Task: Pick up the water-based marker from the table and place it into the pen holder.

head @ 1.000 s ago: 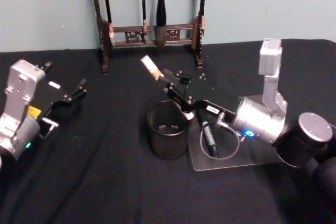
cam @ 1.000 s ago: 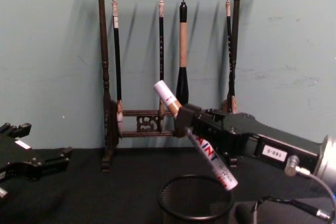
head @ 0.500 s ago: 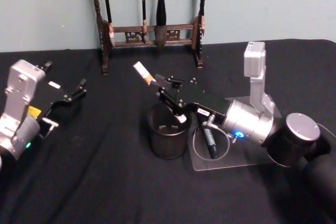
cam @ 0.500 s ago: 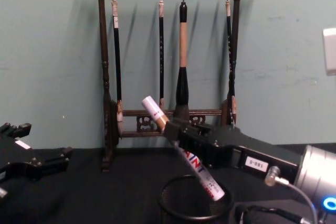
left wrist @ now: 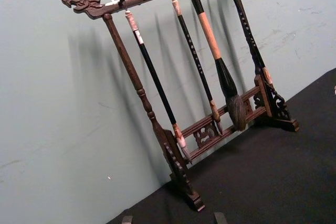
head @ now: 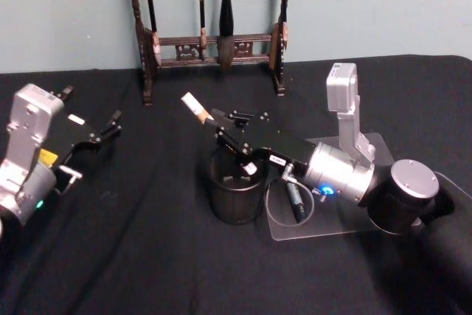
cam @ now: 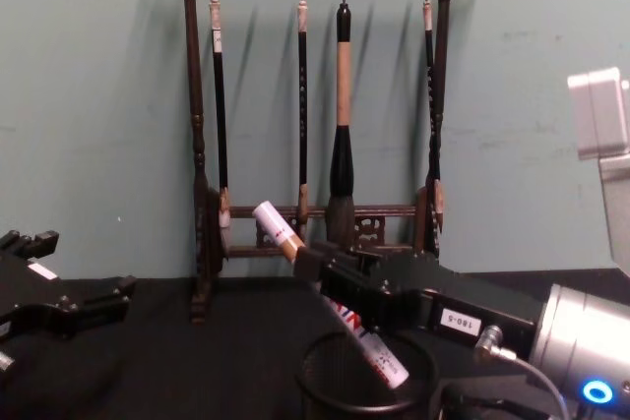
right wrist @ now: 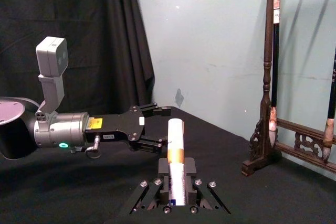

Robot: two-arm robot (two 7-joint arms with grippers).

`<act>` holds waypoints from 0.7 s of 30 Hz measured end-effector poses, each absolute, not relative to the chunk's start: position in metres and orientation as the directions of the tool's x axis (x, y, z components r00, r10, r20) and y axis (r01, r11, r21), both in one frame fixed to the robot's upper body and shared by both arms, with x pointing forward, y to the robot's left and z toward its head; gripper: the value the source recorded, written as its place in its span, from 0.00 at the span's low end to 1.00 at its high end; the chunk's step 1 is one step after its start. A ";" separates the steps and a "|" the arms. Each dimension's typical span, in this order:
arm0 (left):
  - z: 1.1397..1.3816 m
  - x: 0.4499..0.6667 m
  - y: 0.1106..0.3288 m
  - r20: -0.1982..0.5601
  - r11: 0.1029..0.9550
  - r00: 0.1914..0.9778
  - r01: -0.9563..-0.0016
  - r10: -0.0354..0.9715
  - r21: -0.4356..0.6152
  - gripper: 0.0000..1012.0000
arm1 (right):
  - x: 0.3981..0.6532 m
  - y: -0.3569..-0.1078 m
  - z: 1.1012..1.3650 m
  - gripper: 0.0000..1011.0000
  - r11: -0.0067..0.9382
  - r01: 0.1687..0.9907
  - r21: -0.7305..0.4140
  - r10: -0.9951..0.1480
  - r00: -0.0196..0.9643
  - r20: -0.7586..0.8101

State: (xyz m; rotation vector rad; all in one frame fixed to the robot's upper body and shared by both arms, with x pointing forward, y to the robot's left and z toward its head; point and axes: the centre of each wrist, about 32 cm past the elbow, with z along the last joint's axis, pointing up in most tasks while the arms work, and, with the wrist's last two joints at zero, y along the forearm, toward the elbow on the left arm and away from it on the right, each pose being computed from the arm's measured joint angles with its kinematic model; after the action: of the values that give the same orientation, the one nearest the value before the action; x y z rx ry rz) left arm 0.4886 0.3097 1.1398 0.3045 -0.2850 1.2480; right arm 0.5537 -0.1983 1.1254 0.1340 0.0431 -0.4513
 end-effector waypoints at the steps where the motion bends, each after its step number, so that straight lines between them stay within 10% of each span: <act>1: 1.140 0.489 0.310 0.374 0.287 0.292 -0.955 0.880 0.070 0.99 | 0.554 -0.198 1.125 0.18 0.891 0.437 0.120 -0.432 0.899 -0.071; 10: 1.140 0.489 0.310 0.374 0.287 0.292 -0.955 0.880 0.070 0.99 | 0.554 -0.199 1.126 0.19 0.891 0.437 0.123 -0.431 0.899 -0.073; 21: 1.140 0.489 0.310 0.374 0.287 0.292 -0.955 0.880 0.070 0.99 | 0.554 -0.199 1.126 0.56 0.891 0.436 0.124 -0.430 0.900 -0.076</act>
State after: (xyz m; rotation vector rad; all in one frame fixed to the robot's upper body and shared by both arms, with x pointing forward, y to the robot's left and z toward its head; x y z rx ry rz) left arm 0.4886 0.3097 1.1398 0.3045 -0.2850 1.2479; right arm 0.5536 -0.1991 1.1261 0.1398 0.0471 -0.4494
